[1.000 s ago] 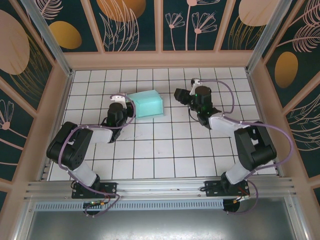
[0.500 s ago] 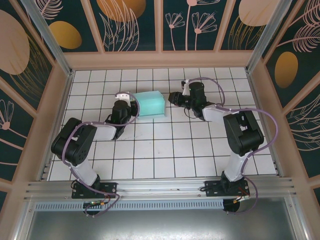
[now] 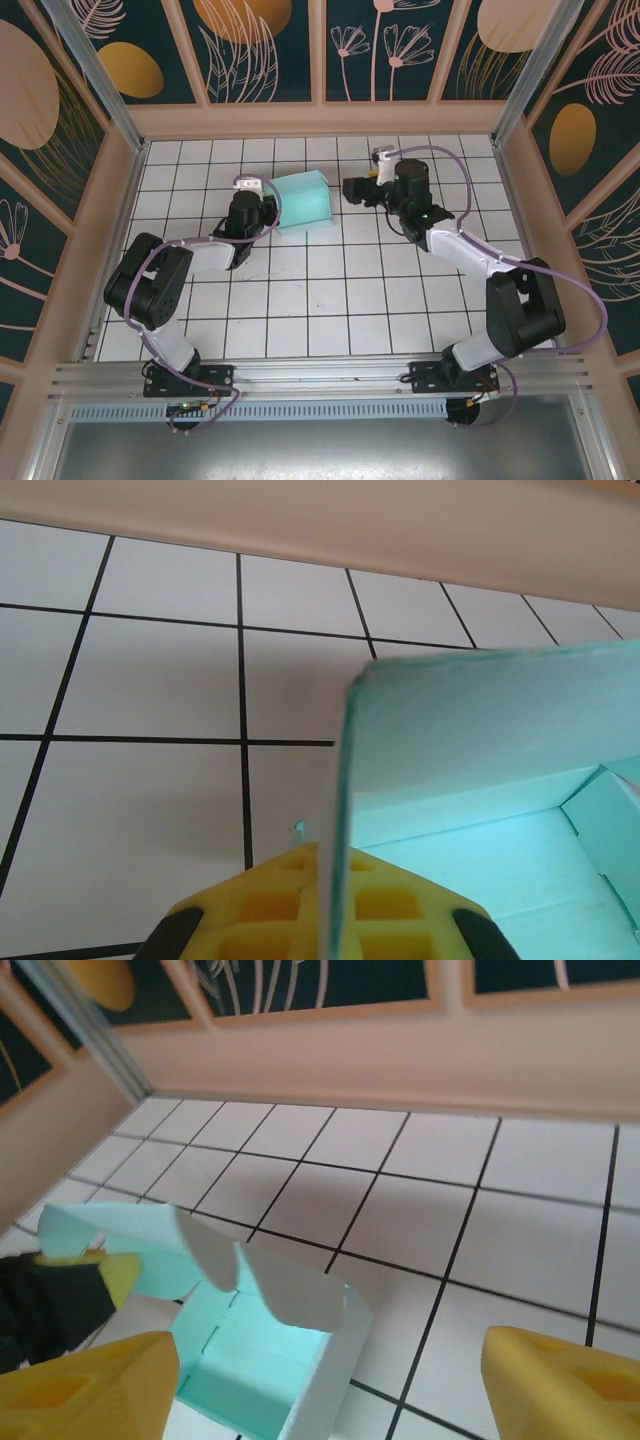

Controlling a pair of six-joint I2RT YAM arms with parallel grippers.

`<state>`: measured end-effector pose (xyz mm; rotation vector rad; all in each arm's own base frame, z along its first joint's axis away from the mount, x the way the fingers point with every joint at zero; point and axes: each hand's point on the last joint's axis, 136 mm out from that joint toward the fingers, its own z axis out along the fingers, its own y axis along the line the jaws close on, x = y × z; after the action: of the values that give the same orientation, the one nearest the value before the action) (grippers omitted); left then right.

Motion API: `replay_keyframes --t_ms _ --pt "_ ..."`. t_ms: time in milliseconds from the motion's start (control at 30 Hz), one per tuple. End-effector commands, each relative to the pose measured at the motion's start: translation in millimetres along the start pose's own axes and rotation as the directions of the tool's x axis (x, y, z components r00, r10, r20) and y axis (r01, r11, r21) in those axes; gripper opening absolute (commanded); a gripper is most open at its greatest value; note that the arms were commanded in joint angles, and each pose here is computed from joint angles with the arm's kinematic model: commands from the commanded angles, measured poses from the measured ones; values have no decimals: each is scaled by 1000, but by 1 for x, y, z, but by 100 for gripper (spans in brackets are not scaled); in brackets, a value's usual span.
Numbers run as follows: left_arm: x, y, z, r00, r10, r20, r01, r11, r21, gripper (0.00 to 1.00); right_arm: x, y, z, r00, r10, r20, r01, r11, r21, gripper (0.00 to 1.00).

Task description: Fold the paper box

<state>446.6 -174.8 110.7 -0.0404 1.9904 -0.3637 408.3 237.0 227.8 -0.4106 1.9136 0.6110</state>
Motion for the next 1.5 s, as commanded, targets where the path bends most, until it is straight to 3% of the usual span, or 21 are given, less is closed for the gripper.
replay_keyframes --t_ms 0,167,533,867,1000,1200,1467 --pt "6 0 5 999 29 -26 -29 999 -14 0 16 18 12 971 -217 -99 218 976 3 83" --pt "6 -2 4 999 35 -30 -35 999 -5 0 32 33 42 942 -273 -196 276 961 -12 81" --pt "7 -1 3 998 43 -35 -44 999 -9 0 38 15 88 890 -252 -381 283 959 28 35" --pt "7 -1 2 998 47 -35 -47 999 -8 0 42 10 98 869 -228 -440 272 961 41 19" --pt "5 -1 2 998 48 -34 -48 999 -8 0 40 9 100 865 -228 -447 276 960 46 0" --pt "0 -3 1 999 26 -19 -26 1000 -5 0 28 12 102 897 -194 -396 237 970 63 0" --pt "-22 -12 9 999 -50 16 50 999 -8 0 5 3 115 973 46 -228 4 976 216 0"
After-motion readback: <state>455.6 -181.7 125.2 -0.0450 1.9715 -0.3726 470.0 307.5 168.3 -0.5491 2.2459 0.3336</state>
